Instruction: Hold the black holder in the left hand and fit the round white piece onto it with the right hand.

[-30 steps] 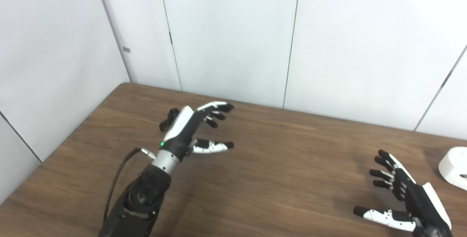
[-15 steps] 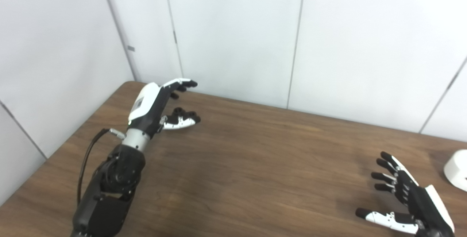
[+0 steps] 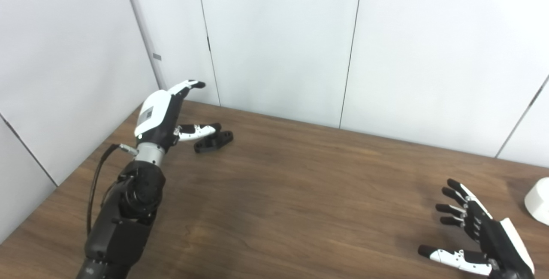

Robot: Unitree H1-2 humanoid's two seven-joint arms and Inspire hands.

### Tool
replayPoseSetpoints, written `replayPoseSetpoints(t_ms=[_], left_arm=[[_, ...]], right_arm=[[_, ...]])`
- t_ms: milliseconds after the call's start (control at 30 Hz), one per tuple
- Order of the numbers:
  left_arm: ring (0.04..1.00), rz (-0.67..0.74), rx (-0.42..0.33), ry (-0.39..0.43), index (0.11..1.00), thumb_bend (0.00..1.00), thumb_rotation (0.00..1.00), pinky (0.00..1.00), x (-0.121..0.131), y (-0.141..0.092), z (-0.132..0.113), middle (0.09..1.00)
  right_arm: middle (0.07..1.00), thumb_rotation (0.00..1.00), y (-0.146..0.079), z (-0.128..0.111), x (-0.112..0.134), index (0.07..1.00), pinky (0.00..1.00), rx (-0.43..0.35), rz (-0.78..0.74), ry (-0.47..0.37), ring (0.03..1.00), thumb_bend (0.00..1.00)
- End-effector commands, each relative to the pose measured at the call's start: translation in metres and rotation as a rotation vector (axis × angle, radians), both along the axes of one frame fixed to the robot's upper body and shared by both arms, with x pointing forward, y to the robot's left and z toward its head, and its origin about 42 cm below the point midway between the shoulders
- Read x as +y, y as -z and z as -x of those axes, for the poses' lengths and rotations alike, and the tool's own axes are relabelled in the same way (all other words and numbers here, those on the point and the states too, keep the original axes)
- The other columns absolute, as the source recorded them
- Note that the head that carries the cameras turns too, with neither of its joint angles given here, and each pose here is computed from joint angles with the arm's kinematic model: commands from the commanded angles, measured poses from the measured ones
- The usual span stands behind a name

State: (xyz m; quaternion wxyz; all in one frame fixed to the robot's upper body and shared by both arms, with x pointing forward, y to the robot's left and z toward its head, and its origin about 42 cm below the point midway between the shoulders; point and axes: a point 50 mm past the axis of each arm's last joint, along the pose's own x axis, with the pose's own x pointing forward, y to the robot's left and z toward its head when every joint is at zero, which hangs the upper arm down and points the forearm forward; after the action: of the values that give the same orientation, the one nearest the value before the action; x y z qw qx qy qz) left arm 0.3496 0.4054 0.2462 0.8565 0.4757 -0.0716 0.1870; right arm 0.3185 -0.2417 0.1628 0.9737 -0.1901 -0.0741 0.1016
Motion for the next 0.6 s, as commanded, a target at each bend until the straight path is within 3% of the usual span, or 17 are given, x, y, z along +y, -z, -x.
replayPoseSetpoints(t_ms=[0, 167, 400, 567], left_arm=[[0.967, -0.068, -0.024, -0.044, 0.864, 0.88, 0.29, 0.81, 0.011, -0.025, -0.008, 0.95], [1.0, -0.09, 0.088, -0.08, 0.912, 0.98, 0.42, 0.98, 0.02, -0.018, -0.015, 1.0], [1.0, -0.114, 0.184, -0.09, 0.918, 1.0, 0.54, 1.0, 0.025, -0.01, -0.022, 1.0], [1.0, -0.116, 0.237, -0.104, 0.902, 1.0, 0.53, 1.0, 0.026, -0.002, -0.029, 1.0]], right_arm=[[0.903, 0.0, -0.02, -0.003, 0.002, 0.93, 0.73, -0.095, -0.013, -0.015, 0.796, 0.75], [0.906, 0.0, -0.02, -0.002, 0.001, 0.933, 0.74, -0.093, -0.013, -0.012, 0.802, 0.75], [0.902, 0.0, -0.021, -0.001, -0.002, 0.931, 0.73, -0.09, -0.014, -0.008, 0.801, 0.75], [0.903, 0.0, -0.024, 0.0, -0.002, 0.931, 0.72, -0.089, -0.013, -0.007, 0.799, 0.75]])
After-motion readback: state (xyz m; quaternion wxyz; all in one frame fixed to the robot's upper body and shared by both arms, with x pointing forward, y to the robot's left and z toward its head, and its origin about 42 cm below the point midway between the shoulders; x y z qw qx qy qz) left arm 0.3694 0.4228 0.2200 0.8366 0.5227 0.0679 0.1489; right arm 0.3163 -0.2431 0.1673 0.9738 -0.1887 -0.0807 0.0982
